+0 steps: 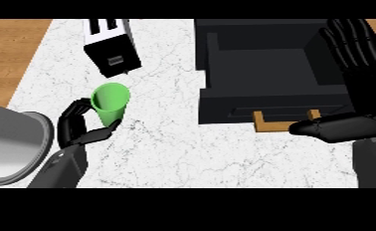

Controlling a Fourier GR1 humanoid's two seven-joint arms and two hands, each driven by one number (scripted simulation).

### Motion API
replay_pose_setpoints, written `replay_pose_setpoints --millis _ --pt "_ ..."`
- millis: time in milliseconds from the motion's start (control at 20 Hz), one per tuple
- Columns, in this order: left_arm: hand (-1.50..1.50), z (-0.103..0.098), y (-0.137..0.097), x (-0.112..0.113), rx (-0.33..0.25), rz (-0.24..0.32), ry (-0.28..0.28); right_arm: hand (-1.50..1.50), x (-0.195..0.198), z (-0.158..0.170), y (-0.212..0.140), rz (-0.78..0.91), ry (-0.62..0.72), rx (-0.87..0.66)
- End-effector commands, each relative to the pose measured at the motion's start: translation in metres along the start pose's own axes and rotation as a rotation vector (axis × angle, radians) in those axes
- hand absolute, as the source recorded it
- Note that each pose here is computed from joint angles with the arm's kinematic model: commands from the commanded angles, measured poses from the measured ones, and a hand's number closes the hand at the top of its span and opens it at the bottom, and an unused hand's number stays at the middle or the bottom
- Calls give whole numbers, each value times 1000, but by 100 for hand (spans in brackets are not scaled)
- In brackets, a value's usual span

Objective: Pick up the cup, place it into the drawer and close the drawer

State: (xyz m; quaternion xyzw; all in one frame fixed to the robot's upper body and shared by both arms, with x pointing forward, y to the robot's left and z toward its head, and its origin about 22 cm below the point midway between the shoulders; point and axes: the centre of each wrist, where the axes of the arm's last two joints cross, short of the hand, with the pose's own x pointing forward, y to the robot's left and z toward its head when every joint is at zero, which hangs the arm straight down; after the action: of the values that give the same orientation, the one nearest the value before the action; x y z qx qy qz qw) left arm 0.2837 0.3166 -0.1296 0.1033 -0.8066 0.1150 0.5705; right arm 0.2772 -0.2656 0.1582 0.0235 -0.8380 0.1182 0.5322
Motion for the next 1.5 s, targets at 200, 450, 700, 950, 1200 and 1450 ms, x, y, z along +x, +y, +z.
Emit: replay_pose_setpoints --millis 200,450,700,950,1200,1450 --pt "150 -20 -40 6 -150 187 -171 -150 -5 4 -3 -6 5 -9" --pt "150 -68 -97 35 -323 210 -171 -150 -6 10 7 7 6 8" --pt "150 -112 -155 81 -397 235 -238 -150 -14 7 -17 19 33 -26" --pt "150 -139 -211 139 -503 246 -250 -150 -14 11 4 17 27 -36" --pt "150 -141 -246 180 -524 221 -224 -150 -12 28 -7 16 39 -35" --pt "150 -154 -292 236 -534 166 -214 -150 -1 0 -10 31 22 -61"
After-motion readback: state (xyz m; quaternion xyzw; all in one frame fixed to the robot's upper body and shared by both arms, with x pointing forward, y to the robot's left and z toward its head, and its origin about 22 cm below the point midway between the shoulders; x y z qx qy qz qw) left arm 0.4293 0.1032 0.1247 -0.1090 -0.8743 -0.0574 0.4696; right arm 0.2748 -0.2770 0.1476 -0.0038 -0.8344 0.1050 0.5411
